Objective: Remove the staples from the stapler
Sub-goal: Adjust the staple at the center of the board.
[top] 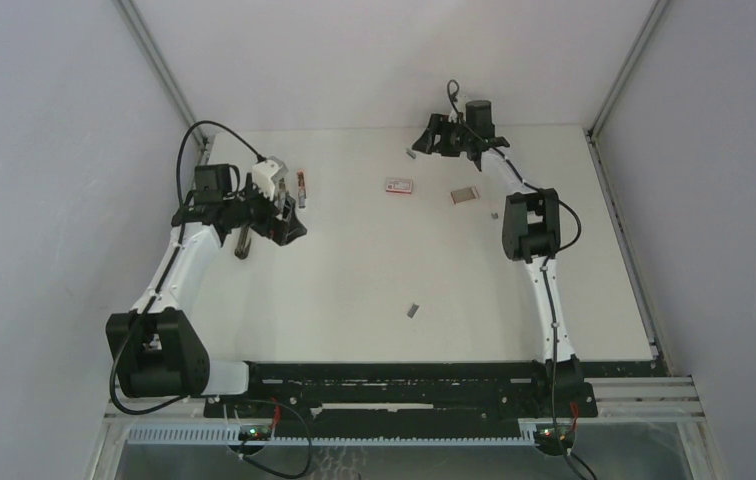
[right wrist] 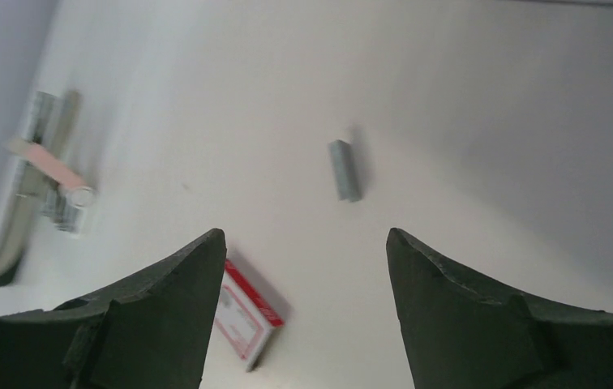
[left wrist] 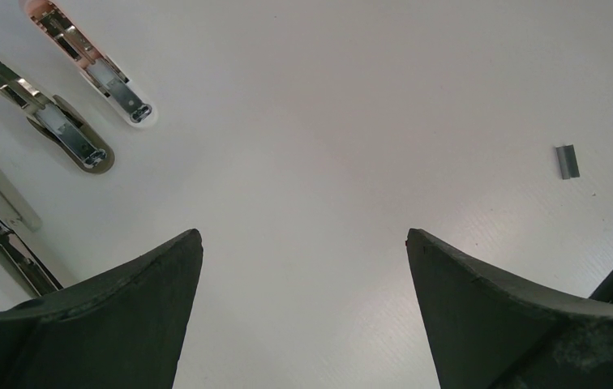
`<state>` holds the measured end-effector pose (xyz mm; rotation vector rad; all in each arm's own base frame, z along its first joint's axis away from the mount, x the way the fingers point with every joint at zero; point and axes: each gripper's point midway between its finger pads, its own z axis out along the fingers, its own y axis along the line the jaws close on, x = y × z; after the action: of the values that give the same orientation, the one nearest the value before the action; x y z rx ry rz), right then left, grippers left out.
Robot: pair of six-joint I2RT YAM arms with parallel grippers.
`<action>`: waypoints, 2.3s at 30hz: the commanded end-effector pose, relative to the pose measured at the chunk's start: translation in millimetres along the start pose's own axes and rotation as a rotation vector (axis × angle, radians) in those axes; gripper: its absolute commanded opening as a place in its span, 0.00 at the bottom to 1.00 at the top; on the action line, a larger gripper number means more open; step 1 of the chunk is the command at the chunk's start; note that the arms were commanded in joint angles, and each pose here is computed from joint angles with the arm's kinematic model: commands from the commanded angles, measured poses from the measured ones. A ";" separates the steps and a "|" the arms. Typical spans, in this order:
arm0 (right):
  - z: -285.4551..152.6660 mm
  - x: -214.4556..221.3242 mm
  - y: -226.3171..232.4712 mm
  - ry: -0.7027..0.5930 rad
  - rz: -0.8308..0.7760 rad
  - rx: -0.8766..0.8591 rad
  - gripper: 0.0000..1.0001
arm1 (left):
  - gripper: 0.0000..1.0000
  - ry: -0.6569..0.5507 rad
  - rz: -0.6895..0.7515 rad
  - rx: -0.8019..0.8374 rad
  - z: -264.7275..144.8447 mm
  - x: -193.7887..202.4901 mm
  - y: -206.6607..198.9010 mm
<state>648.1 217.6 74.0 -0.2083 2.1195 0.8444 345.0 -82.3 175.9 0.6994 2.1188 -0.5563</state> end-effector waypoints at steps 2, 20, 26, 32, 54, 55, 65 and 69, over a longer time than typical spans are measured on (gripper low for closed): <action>3.4 -12.7 39.9 -0.027 0.236 -0.157 0.73 | 1.00 -0.019 0.014 0.028 -2.2 -6.2 -8.4; 40.9 -17.2 14.4 -0.150 0.443 -0.087 0.79 | 1.00 0.099 -0.046 0.055 21.1 -29.0 19.3; 47.3 -23.5 9.4 -0.197 0.482 -0.067 0.78 | 1.00 0.103 -0.061 0.045 19.1 -38.5 23.0; 53.2 -25.3 18.5 -0.221 0.493 -0.137 0.80 | 1.00 0.106 -0.079 0.036 18.8 -46.5 26.8; 79.4 13.4 65.8 -0.121 0.561 -0.213 0.82 | 1.00 0.085 -0.082 0.035 6.8 -49.2 15.6; 78.9 12.1 67.7 -0.123 0.553 -0.218 0.82 | 1.00 0.084 -0.082 0.036 6.7 -49.1 15.3; 76.4 8.6 87.0 -0.117 0.472 -0.237 0.85 | 1.00 0.081 -0.076 0.038 1.7 -46.2 9.5; 76.5 9.9 93.9 -0.109 0.440 -0.228 0.85 | 1.00 0.080 -0.073 0.030 -1.6 -44.8 8.1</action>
<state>653.6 327.7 55.7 0.2887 2.0386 1.3388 382.8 -83.4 197.4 0.6674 2.2637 -0.6036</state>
